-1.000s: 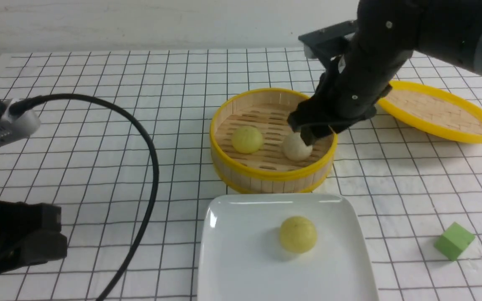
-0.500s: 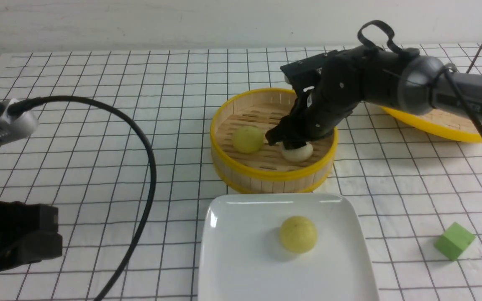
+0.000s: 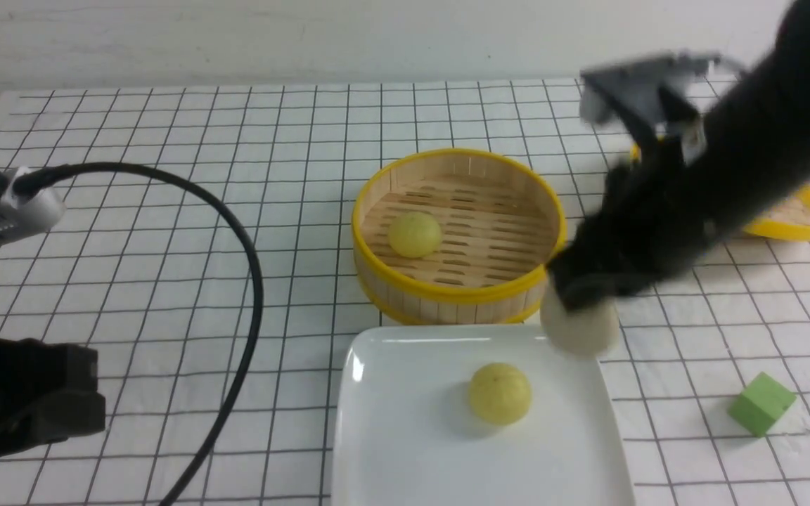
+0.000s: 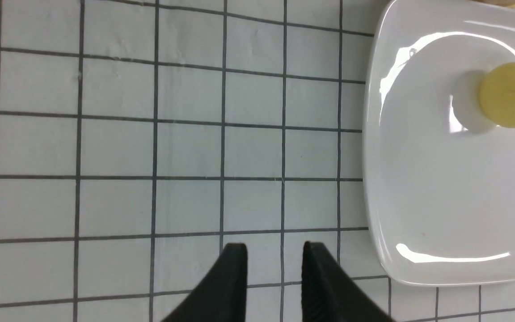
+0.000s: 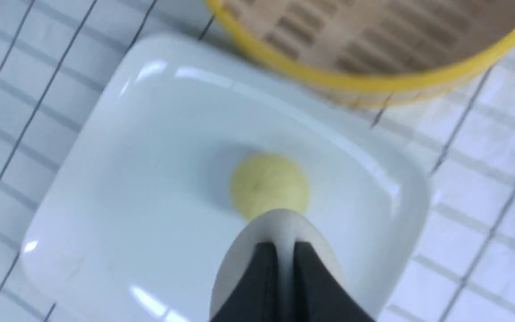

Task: Put the steamed buns into the plate on the white-black tablecloth.
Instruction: 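Move the steamed bun from the bamboo steamer onto the white plate with the right gripper, then reach into the bamboo steamer and grasp a bun with the left gripper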

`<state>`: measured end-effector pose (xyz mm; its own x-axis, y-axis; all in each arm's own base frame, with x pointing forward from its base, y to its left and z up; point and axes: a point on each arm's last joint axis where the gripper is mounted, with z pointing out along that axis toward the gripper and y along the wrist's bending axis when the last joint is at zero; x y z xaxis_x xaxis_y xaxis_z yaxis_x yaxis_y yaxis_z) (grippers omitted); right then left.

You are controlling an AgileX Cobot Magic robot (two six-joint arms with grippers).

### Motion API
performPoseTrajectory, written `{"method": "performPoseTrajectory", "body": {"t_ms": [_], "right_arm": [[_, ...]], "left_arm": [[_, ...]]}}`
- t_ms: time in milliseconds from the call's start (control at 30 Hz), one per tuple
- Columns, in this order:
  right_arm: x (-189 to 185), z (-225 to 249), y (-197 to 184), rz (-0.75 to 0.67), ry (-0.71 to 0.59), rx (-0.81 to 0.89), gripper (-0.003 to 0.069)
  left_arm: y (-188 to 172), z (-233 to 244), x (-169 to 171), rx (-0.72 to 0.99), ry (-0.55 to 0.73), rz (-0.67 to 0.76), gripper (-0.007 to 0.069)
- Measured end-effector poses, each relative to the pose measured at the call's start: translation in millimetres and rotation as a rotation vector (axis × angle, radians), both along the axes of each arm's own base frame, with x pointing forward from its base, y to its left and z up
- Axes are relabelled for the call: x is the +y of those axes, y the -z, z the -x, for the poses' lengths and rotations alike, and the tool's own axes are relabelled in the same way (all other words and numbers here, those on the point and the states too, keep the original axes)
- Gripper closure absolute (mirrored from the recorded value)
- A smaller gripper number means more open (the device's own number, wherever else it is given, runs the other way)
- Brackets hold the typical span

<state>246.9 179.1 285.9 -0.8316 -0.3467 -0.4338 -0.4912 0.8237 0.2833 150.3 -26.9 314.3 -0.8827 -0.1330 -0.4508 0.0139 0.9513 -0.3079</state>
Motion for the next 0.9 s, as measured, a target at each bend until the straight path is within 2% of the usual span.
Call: {"method": "performPoseTrajectory", "body": {"t_ms": [133,233,267,300,367,400,467,500,533,600,667,700,767,800,833,900], "right_arm": [[5,35,63,-0.011,0.001,0.014,0.0612],[8,43,90,0.001,0.016,-0.009,0.0521],[8,43,90,0.001,0.014,-0.009,0.0512],[10,42,96,0.006,0.02,-0.007,0.0431],[11,41,98,0.007,0.021,-0.003,0.0326],[11,41,97,0.008,0.018,0.0,0.0316],[9,36,76,-0.003,0.002,-0.006,0.0228],[9,35,73,-0.003,-0.001,-0.009,0.0225],[2,32,42,-0.016,-0.022,-0.054,0.0231],[-15,32,4,-0.001,-0.037,-0.11,0.0326],[-40,38,-21,0.049,-0.024,-0.138,0.0466],[-54,46,-31,0.07,-0.002,-0.147,0.0567],[-67,52,-34,0.103,0.021,-0.131,0.0624],[-86,66,-35,0.142,0.05,-0.107,0.0664],[-89,67,-35,0.147,0.059,-0.103,0.0666],[-110,88,-26,0.181,0.106,-0.055,0.0673]], "left_arm": [[-1,-1,0,-0.015,-0.005,0.0,0.0403],[-1,-2,0,-0.022,-0.007,0.001,0.0386],[-1,-2,0,-0.022,-0.007,0.001,0.0385],[-1,-2,0,-0.023,-0.008,0.001,0.0377],[-1,-3,1,-0.037,-0.012,-0.001,0.0373],[-2,-4,1,-0.039,-0.013,-0.001,0.0373],[-2,-6,1,-0.053,-0.018,-0.002,0.0372],[-2,-6,1,-0.05,-0.018,-0.001,0.0372],[-4,-10,0,-0.05,-0.018,0.005,0.0372],[-7,-17,-1,-0.045,-0.011,0.014,0.0372],[-7,-28,-2,-0.036,0.015,0.013,0.0375],[-7,-37,-3,-0.043,0.033,0.01,0.038],[-6,-46,-4,-0.042,0.046,0.012,0.0389],[-3,-62,-6,-0.032,0.066,0.026,0.0412],[-1,-65,-7,-0.021,0.068,0.03,0.0421],[6,-89,-21,0.011,0.141,0.06,0.0489]]}}
